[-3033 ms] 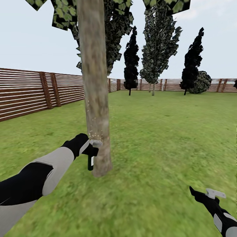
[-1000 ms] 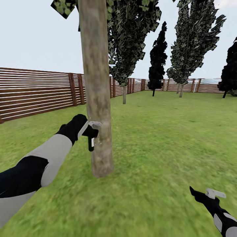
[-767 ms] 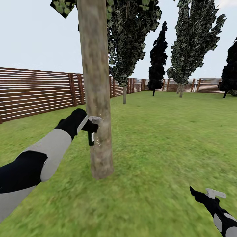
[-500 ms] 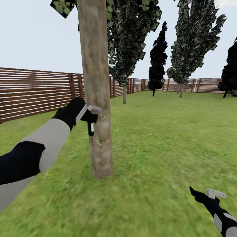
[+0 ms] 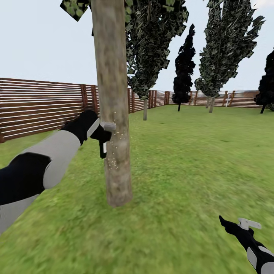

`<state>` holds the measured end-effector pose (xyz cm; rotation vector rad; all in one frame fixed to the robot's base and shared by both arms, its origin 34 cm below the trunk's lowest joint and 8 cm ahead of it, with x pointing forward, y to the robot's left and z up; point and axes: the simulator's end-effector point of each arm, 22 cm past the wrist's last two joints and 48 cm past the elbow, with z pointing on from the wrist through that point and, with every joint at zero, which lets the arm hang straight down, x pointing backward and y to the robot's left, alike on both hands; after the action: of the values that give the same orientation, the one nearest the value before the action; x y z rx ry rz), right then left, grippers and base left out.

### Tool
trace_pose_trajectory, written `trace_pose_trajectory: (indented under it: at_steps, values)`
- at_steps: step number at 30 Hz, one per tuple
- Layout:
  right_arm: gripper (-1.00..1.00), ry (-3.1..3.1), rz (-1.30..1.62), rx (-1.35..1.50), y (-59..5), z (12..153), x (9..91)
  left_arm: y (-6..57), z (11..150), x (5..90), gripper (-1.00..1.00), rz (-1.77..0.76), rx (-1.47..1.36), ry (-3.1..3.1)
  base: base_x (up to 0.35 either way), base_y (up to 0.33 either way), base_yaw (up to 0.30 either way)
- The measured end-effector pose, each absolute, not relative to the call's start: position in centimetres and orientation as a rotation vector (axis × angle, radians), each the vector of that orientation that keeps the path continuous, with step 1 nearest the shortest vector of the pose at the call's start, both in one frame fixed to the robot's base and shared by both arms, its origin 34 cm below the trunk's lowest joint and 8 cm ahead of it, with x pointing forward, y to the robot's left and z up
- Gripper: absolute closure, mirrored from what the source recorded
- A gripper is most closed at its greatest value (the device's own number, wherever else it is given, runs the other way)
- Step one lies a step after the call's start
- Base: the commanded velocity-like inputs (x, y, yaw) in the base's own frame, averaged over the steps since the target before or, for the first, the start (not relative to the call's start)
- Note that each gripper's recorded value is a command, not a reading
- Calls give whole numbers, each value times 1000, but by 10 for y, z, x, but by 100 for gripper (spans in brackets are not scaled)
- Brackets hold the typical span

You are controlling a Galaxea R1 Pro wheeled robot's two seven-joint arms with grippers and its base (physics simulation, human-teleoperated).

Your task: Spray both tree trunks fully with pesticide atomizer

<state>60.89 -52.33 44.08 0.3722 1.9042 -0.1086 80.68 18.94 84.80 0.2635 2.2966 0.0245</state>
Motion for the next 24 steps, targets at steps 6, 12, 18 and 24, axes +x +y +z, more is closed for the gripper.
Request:
trace_pose_trajectory:
  at_steps: [6, 12, 18, 24]
  values:
    - [-100, 1905, -109, 371, -523, 441, 609, 198, 763, 789, 100, 20, 255, 2455, 0, 0, 250]
    - [-100, 1904, -109, 371, -523, 441, 609, 197, 711, 775, 100, 9, 263, 2525, 0, -9, 183]
    - [-100, 1904, -109, 371, -523, 441, 609, 196, 699, 772, 100, 4, 266, 2539, 0, -281, 7]
    - [-100, 1904, -108, 372, -523, 441, 609, 194, 698, 771, 100, 1, 269, 2541, 0, -322, 45]
